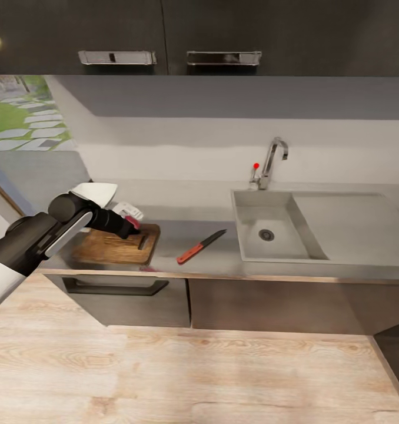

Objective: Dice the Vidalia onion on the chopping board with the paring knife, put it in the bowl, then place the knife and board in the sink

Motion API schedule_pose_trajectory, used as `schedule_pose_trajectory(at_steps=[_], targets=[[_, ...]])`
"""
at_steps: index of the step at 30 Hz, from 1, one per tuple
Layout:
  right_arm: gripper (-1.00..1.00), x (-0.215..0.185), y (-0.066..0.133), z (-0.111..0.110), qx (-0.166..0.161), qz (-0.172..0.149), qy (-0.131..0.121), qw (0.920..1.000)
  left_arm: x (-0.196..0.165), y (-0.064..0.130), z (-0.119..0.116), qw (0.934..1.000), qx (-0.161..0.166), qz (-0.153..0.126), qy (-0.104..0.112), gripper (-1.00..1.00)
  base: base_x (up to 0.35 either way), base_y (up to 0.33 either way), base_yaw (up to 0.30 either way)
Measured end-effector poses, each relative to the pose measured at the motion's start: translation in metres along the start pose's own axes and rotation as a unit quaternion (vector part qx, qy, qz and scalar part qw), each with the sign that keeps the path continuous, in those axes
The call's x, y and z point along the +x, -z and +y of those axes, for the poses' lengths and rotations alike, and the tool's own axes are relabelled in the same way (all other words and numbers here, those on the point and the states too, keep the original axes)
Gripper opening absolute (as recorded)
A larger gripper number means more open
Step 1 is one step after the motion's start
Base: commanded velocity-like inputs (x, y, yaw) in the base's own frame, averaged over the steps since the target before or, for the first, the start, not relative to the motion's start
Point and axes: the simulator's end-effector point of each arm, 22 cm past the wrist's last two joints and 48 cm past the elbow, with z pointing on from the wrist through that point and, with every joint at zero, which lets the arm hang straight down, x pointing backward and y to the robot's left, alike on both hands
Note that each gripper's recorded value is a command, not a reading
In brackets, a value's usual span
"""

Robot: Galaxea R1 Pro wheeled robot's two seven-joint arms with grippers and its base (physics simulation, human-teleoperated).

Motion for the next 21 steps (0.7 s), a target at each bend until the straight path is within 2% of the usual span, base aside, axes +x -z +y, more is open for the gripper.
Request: schedule_pose_trajectory(at_steps=[12, 21], targets=[[1.0, 0.0, 0.0, -0.0008, 0.001, 0.0, 0.0, 1.0, 0.0049, -0.0028, 0.0036, 1.0, -0.001, 0.006, 0.007, -1.0, 0.0, 0.298, 0.0], [1.0, -0.0003, 0.0, -0.0009, 0.001, -0.001, 0.001, 1.0, 0.0029, -0.0043, -0.0006, 1.0, 0.002, 0.005, 0.005, -1.0, 0.0, 0.05, 0.0]])
